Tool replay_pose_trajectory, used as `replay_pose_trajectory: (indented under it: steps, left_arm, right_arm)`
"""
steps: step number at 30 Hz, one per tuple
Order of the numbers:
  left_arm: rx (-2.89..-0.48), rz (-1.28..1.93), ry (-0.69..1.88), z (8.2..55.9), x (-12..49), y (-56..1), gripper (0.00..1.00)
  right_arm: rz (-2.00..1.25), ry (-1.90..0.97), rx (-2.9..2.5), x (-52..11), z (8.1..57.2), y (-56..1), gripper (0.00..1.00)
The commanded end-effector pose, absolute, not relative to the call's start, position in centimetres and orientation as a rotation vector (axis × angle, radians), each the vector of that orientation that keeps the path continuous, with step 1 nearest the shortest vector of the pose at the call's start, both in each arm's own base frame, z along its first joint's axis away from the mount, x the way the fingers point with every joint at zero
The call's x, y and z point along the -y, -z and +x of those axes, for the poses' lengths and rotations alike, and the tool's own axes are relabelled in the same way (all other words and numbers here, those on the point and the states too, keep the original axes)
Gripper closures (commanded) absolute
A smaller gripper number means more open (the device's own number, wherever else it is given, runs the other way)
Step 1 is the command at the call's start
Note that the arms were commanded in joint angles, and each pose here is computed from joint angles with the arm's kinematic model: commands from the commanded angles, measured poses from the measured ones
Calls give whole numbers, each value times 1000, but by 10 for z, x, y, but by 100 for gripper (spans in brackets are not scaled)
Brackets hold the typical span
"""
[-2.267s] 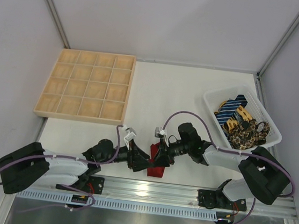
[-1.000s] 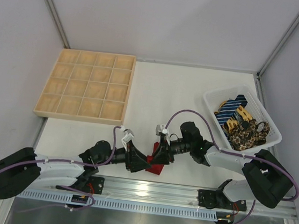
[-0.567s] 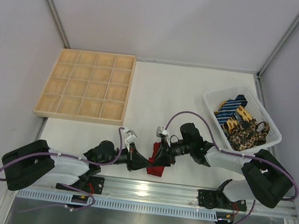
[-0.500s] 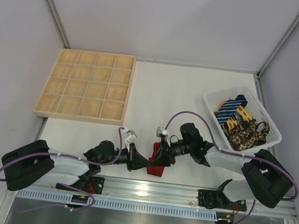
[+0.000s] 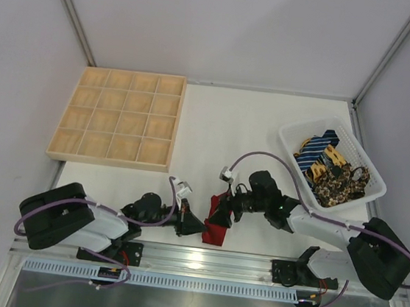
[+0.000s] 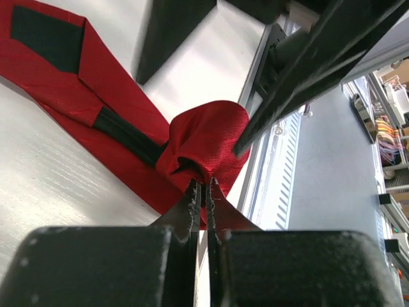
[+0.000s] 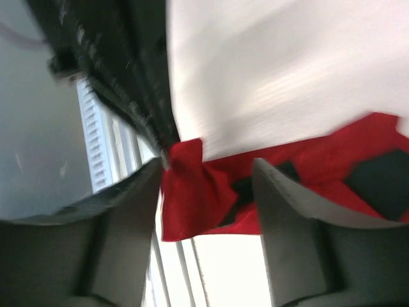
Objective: Roll the ties
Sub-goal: Roll the tie
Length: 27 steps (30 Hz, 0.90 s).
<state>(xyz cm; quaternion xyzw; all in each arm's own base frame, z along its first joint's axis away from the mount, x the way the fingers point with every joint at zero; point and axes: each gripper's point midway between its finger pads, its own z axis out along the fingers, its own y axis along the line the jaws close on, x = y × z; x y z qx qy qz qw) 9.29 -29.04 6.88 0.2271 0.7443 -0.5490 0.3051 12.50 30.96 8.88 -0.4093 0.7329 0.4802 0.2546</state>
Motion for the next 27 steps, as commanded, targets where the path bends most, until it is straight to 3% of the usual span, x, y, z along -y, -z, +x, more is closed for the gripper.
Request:
replay_pose_trajectory:
  steps: [1, 5, 7, 9, 11, 18, 27]
  left_arm:
    - [-1991, 652, 1498, 67, 270, -52, 100]
    - [-1992, 661, 1492, 69, 273, -53, 100]
    - [-2002, 668, 1492, 70, 276, -53, 100]
    - [-2034, 670, 1486, 69, 276, -49, 99]
    - [-2048, 678, 1483, 70, 279, -49, 100]
    - [-2123, 682, 1499, 69, 287, -41, 100]
    - [-2156, 690, 1474, 75, 295, -41, 100]
  right_arm:
    - [-848, -1108, -2074, -300, 161, -102, 29]
    - [-762, -1047, -2133, -292, 168, -105, 26]
    - [-656, -943, -2227, -280, 181, -94, 29]
    - [-568, -853, -2346, -265, 187, -73, 63]
    - [-517, -820, -2398, -260, 187, -57, 86]
    - [-392, -628, -2526, -243, 191, -16, 90]
    - [-469, -608, -2581, -254, 196, 5, 89]
